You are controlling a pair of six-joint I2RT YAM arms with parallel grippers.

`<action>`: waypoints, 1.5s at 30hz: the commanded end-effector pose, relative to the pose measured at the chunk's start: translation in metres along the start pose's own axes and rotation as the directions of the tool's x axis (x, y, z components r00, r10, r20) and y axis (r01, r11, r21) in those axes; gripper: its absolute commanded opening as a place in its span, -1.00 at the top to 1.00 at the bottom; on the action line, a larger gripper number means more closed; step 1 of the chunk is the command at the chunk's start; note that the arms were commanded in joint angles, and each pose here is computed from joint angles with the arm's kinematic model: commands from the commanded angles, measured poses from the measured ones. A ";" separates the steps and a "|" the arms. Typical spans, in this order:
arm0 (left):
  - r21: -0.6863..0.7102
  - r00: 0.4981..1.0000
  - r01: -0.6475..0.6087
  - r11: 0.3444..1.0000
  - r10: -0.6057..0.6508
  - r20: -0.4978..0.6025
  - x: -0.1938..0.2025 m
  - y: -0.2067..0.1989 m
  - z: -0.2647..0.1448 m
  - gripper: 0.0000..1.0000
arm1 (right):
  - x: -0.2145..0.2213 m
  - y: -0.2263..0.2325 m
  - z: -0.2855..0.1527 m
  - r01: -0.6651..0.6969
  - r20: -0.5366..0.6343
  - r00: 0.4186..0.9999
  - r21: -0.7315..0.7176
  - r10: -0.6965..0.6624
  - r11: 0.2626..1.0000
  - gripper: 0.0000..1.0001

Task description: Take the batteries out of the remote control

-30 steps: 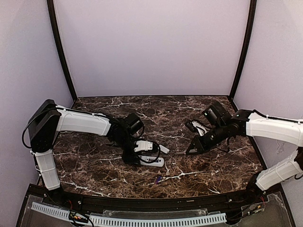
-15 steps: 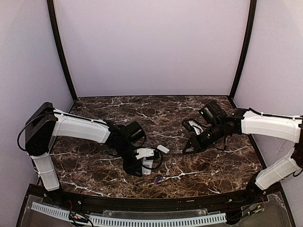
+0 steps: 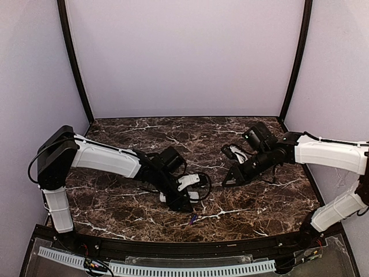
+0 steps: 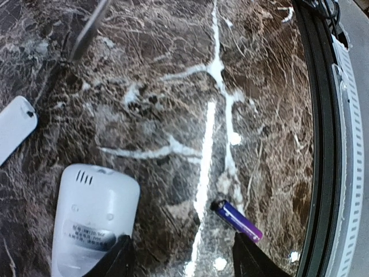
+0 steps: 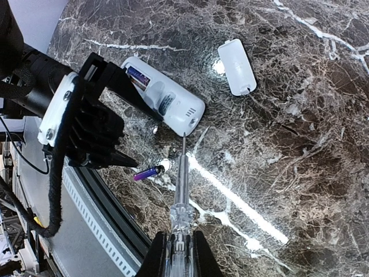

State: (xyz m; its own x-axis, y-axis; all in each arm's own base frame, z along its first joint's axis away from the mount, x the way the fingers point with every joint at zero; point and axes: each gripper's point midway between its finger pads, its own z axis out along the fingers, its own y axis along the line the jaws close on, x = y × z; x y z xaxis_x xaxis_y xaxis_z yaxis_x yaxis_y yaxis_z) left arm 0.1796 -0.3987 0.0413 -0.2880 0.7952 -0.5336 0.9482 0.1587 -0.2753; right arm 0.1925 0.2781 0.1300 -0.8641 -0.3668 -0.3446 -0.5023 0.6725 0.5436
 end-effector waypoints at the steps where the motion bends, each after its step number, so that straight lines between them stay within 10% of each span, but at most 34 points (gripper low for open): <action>1: 0.015 0.989 0.010 1.000 -0.012 0.146 -0.046 0.001 -0.003 -0.16 | -0.008 0.004 -0.011 0.008 0.047 0.999 0.000 -0.008 1.000 1.00; 17: -0.401 0.958 -0.128 0.907 0.218 0.187 -0.041 0.032 -0.105 -0.20 | -0.010 0.001 -0.014 0.022 0.064 0.998 0.023 -0.023 0.999 1.00; 21: -0.568 0.916 -0.080 0.819 0.285 0.281 -0.033 0.038 -0.145 -0.94 | -0.013 0.002 -0.012 0.025 0.069 0.997 0.016 -0.026 1.000 1.00; 27: -0.538 0.933 -0.219 0.814 0.336 0.127 0.022 0.032 -0.126 -0.97 | -0.018 0.006 -0.009 0.034 0.065 0.997 -0.001 -0.034 0.999 1.00; 45: -0.344 0.890 -0.225 0.912 0.336 0.308 0.038 0.041 -0.100 -0.97 | -0.022 0.015 -0.010 0.051 0.053 0.997 -0.037 -0.049 0.998 1.00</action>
State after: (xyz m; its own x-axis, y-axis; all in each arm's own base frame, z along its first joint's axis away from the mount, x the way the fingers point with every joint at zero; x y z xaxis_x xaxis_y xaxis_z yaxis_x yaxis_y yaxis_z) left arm 0.2322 -0.2974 0.1016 0.0087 0.5970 -0.8022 0.9529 0.2382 0.1876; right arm 0.1993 0.2868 0.1473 -0.8431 -0.3683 -0.3917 -0.5355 0.6412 0.5496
